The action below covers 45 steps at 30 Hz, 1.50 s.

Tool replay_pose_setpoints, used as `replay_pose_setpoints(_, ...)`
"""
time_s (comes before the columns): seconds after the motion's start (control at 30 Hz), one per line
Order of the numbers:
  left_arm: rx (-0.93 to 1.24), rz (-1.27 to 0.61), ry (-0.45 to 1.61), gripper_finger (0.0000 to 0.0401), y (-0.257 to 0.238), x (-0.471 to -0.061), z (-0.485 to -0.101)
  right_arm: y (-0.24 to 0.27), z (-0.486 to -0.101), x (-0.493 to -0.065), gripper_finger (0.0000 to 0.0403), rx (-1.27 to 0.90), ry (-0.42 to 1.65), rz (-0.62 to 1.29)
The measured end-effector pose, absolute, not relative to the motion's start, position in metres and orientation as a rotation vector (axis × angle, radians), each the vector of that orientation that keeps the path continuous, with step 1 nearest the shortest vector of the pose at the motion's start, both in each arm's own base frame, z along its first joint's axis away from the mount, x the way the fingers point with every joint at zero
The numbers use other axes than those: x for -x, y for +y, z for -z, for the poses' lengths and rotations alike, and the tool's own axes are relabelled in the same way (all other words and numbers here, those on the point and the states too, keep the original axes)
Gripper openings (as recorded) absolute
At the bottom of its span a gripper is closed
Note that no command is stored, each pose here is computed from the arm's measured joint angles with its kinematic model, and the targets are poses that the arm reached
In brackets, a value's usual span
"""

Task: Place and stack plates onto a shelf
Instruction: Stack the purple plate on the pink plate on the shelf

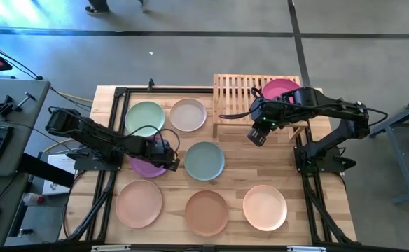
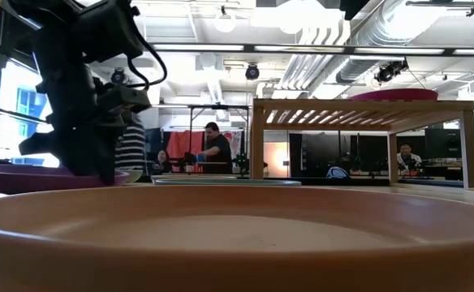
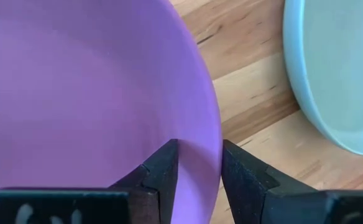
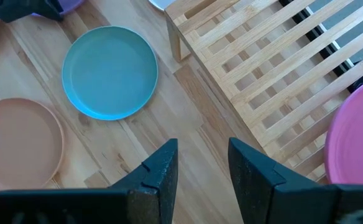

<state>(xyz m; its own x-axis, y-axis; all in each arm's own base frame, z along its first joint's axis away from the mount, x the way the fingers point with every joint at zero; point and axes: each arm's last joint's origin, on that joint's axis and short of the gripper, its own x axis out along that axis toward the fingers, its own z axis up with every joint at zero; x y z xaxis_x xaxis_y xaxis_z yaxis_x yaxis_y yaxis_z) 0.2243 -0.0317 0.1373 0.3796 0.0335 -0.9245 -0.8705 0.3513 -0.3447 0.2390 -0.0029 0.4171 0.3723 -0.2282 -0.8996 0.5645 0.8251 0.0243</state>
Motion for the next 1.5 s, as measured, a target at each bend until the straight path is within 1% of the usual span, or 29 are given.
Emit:
replay_pose_setpoints(0.1,1.036,-0.73,1.008,0.0093,-0.033,-0.224,-0.137,-0.003,-0.417,-0.239,0.0119,-0.356,1.077,0.522)
replay_pose_setpoints(0.37,1.008,-0.705,1.012,0.0039,-0.039,-0.224,-0.138,-0.003,-0.417,-0.239,0.0119,-0.356,1.077,0.522)
replay_pose_setpoints(0.53,0.995,-0.689,1.018,0.0017,-0.044,-0.223,-0.139,-0.003,-0.417,-0.239,0.0119,-0.356,1.077,0.522)
replay_pose_setpoints(0.67,0.997,-0.666,1.024,0.0012,-0.049,-0.223,-0.14,-0.003,-0.417,-0.239,0.0119,-0.346,1.071,0.535)
replay_pose_setpoints(0.83,0.95,-0.618,1.064,0.001,-0.057,-0.229,-0.151,-0.004,-0.417,-0.239,0.0119,-0.34,1.068,0.544)
replay_pose_setpoints(1.07,0.841,-0.572,1.111,0.0008,-0.065,-0.238,-0.179,-0.004,-0.417,-0.239,0.0119,-0.34,1.068,0.544)
replay_pose_setpoints(1.5,0.642,-0.422,1.158,0.0007,-0.082,-0.248,-0.229,-0.004,-0.419,-0.242,0.0119,-0.349,1.036,0.536)
